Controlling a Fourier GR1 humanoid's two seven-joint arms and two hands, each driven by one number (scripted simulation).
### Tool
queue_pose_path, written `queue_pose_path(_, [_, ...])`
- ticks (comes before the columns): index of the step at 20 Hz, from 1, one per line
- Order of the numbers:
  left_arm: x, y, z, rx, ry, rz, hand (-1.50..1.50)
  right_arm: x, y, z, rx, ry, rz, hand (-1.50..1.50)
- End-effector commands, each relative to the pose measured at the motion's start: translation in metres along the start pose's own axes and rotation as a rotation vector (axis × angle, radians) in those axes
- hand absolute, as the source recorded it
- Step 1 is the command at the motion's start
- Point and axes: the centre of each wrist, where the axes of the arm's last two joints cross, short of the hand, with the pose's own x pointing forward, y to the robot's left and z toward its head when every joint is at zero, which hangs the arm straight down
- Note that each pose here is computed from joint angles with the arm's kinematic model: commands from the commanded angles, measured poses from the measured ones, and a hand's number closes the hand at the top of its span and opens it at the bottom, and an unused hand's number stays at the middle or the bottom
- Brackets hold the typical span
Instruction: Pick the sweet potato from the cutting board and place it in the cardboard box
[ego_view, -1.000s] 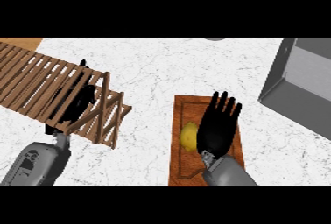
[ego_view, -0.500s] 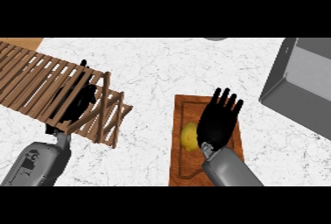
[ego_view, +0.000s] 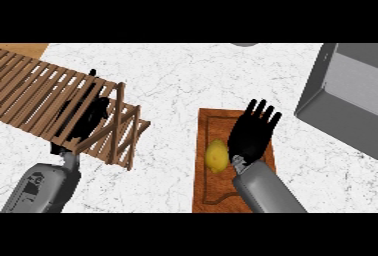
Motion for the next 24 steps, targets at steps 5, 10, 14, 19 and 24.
queue_pose_path(5, [-0.06, 0.022, 0.029, 0.108, 0.245, -0.058, 0.0, 0.008, 0.003, -0.004, 0.036, 0.183, 0.075, -1.5])
queue_pose_path(10, [-0.057, 0.026, 0.027, 0.12, 0.232, -0.069, 0.0, 0.007, 0.014, -0.009, 0.044, 0.186, 0.081, -1.5])
queue_pose_path(14, [-0.059, 0.024, 0.031, 0.129, 0.221, -0.053, 0.0, 0.009, 0.013, -0.021, 0.056, 0.202, 0.087, -1.5])
queue_pose_path(19, [-0.067, 0.017, 0.035, 0.119, 0.246, -0.059, 0.0, 0.006, 0.024, -0.019, 0.057, 0.187, 0.073, -1.5])
queue_pose_path(24, [-0.06, 0.028, 0.029, 0.147, 0.231, -0.074, 0.0, 0.007, 0.02, -0.025, 0.052, 0.173, 0.071, -1.5])
